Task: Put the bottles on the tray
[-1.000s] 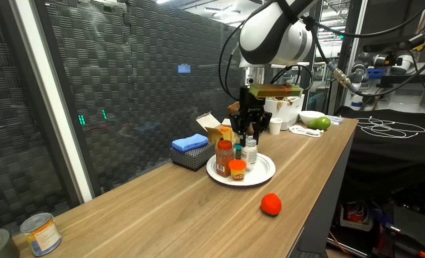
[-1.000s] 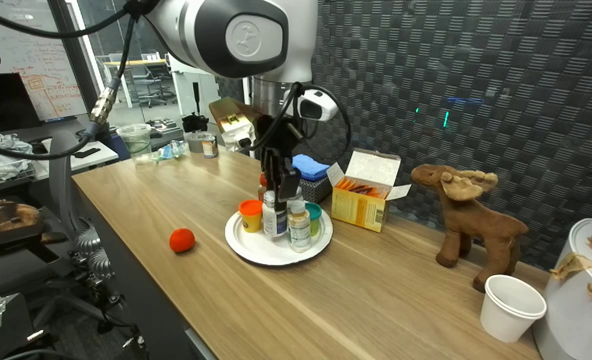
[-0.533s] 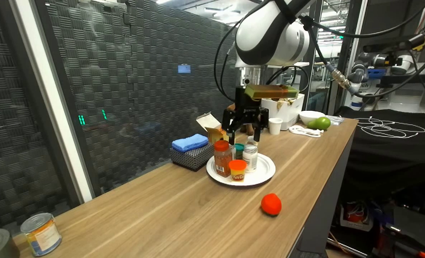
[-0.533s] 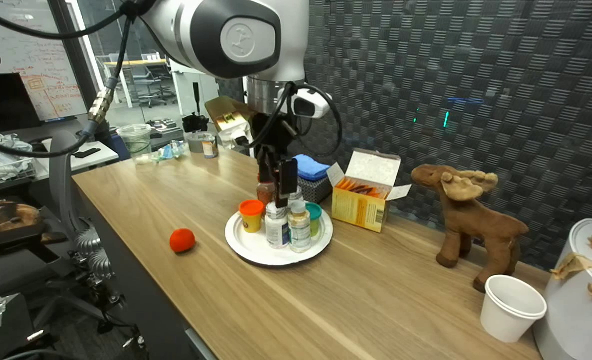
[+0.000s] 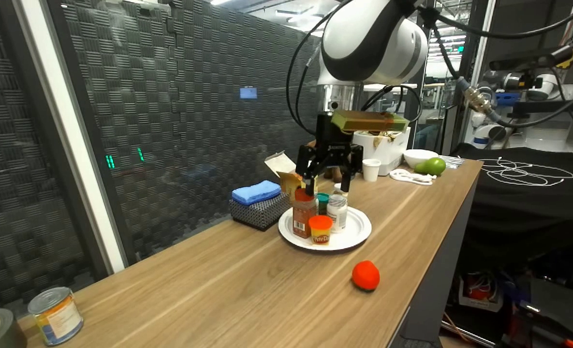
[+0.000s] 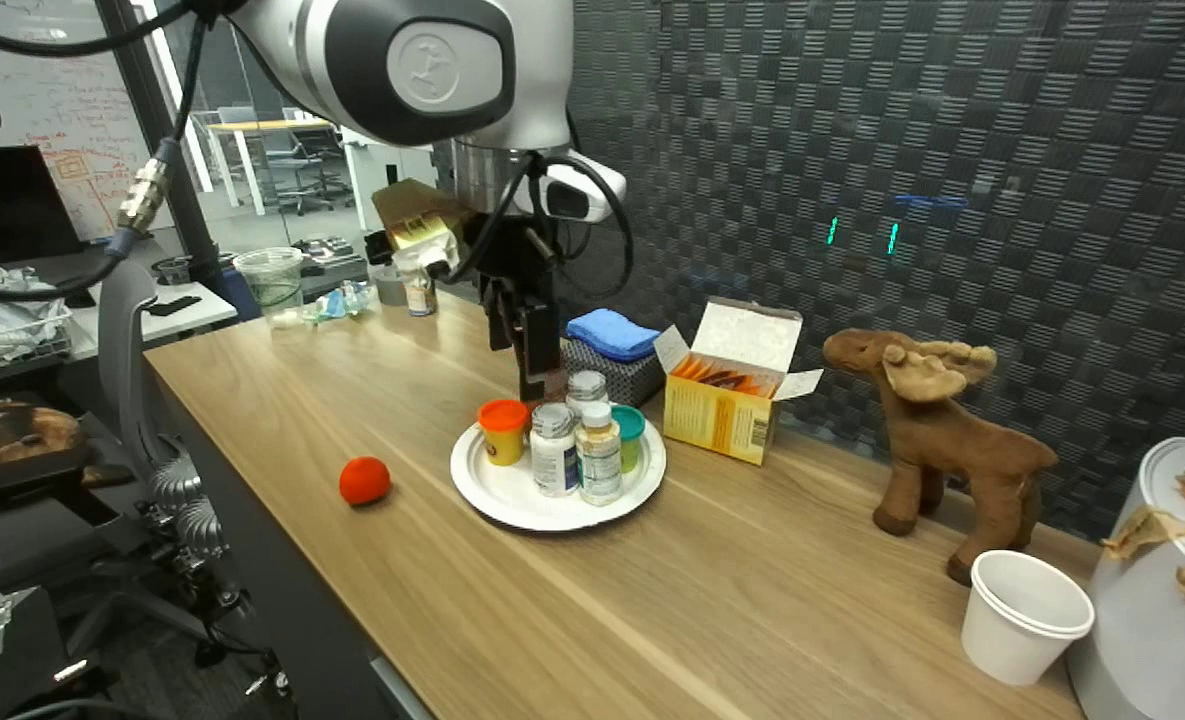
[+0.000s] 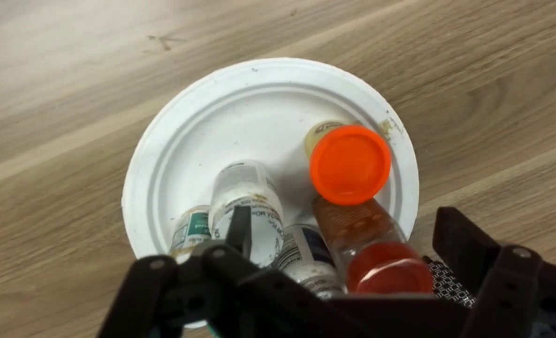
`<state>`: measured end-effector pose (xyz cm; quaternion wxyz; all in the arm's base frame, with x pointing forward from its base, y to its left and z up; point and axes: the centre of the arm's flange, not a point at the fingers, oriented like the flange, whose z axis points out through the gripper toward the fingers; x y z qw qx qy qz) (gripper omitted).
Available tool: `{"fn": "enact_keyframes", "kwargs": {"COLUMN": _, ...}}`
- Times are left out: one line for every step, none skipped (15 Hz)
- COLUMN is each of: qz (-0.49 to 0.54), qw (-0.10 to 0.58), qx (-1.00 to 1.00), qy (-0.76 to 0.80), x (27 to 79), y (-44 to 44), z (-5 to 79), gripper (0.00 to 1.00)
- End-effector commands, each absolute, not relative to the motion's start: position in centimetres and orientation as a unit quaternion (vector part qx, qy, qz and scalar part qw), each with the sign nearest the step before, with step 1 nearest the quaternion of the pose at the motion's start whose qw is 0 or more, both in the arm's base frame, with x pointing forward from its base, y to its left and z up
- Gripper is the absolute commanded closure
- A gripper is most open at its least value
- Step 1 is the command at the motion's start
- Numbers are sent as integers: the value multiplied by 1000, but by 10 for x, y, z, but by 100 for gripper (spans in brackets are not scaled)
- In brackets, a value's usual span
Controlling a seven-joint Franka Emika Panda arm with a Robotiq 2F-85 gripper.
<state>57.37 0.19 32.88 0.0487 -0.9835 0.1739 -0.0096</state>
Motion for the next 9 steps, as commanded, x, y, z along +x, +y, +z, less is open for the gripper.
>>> {"fn": "enact_keyframes", "kwargs": {"qz": -57, "qw": 49, "qx": -976, "qy": 206, "x": 530, "y": 5, "z": 346, "gripper": 0}}
{"fn": "enact_keyframes", "kwargs": {"qz": -66, "qw": 55, "qx": -972, "qy": 218, "x": 520, "y": 2, "z": 346, "gripper": 0}}
{"fn": "enact_keyframes", "kwargs": {"qz": -73, "qw": 57, "qx": -970, "qy": 226, "x": 513, "y": 2, "z": 347, "gripper": 0}}
{"fn": "enact_keyframes", "kwargs": {"qz": -77, "qw": 58, "qx": -969, "qy": 229, "x": 503, "y": 3, "z": 346, "gripper": 0}}
{"fn": "enact_keyframes", "kwargs": {"qz": -78, "qw": 56, "qx": -968, "qy": 231, "x": 495, "y": 5, "z": 343, "gripper": 0}}
{"fn": "enact_keyframes", "kwargs": {"qz": -77, "qw": 55, "qx": -968, "qy": 234, "x": 488, "y": 8, "z": 339, "gripper": 0}}
{"fn": "enact_keyframes", "kwargs": {"qz": -76, "qw": 52, "qx": -967, "qy": 237, "x": 480, "y": 11, "z": 334, "gripper": 0}}
{"fn": "enact_keyframes", "kwargs": {"qz": -72, "qw": 50, "qx": -967, "qy": 240, "x": 473, "y": 14, "z": 330, "gripper": 0}}
{"fn": "enact_keyframes", "kwargs": {"qz": -67, "qw": 49, "qx": -967, "qy": 241, "x": 467, "y": 18, "z": 323, "gripper": 0}}
